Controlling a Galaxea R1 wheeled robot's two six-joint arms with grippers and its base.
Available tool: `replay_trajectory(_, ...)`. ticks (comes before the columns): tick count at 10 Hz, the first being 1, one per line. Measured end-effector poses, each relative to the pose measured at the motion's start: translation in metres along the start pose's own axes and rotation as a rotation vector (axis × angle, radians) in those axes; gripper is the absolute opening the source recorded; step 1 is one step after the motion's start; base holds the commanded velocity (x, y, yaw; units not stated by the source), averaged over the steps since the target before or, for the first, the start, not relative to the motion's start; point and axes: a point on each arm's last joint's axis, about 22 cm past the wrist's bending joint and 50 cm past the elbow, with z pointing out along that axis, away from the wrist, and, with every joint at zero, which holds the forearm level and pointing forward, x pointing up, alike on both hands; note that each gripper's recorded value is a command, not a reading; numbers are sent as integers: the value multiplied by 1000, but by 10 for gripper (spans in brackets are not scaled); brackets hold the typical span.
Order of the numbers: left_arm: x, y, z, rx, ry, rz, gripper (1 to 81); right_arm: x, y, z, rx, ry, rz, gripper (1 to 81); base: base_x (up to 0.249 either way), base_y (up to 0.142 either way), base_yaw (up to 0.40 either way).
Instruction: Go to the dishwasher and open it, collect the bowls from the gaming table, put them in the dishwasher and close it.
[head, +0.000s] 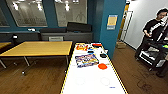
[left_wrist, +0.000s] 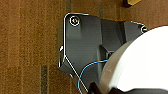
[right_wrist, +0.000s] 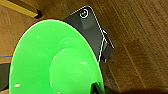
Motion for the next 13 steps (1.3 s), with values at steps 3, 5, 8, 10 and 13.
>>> replay_trajectory(3,-18,-11,3,33,-20,-2,10,2,23,2,-50,-8,-20,10,-102,0,0)
replay_trajectory(5,-17,-30,-1,70,-14,2,10,1,28,8,-66,-16,-27,10,-103,0,0)
replay_trajectory(8,-25,-39,0,96,-24,2,10,10,29,15,-77,-31,-33,10,-102,0,0)
replay_trajectory(10,-28,-40,5,110,-23,3,10,7,38,15,-97,-50,-36,10,-102,0,0)
replay_trajectory(13,-30,-46,9,135,-24,5,10,5,45,17,-118,-86,-38,10,-102,0,0)
